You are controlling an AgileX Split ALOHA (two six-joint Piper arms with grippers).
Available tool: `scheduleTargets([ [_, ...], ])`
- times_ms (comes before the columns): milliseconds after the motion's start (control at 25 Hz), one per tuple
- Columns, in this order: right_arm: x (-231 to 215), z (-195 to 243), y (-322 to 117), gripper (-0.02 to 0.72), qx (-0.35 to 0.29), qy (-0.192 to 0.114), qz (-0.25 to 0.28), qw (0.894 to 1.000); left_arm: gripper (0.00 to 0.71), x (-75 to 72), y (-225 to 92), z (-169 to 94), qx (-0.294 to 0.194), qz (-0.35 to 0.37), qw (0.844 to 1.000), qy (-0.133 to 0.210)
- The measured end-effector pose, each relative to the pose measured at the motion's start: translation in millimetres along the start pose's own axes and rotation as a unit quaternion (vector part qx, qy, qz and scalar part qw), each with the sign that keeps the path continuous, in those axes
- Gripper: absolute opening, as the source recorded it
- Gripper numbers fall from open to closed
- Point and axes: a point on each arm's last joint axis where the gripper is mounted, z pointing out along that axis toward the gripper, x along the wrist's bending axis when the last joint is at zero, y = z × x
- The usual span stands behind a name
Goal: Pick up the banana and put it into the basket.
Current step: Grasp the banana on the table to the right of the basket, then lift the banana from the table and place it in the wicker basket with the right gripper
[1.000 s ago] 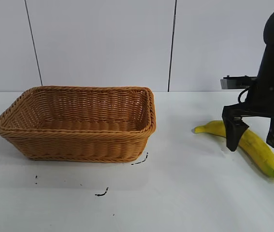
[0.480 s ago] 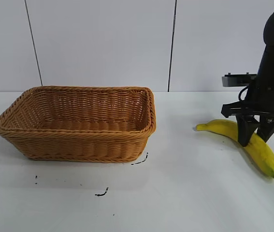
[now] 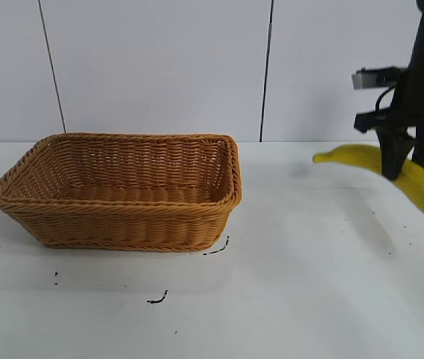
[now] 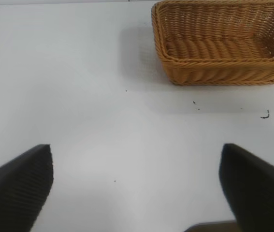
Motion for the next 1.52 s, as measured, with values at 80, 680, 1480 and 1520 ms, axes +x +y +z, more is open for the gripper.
scheduleTargets([
  [80, 0, -28, 4, 0.291, -0.037, -0.001, 0.004, 0.999, 0.693, 0.0, 0, 0, 0.0, 0.0, 1.0, 0.0],
  [680, 119, -110, 22, 0.291, -0.169, -0.035, -0.203, 0.964, 0.693, 0.0, 0, 0, 0.0, 0.0, 1.0, 0.0],
  [1480, 299, -28, 45, 0.291, -0.331, 0.01, -0.367, 0.869, 0.693, 0.0, 0, 0, -0.001, 0.0, 1.0, 0.0],
  [1520, 300, -19, 47, 0.291, -0.326, 0.011, -0.368, 0.871, 0.693, 0.0, 0, 0, -0.001, 0.0, 1.0, 0.0],
])
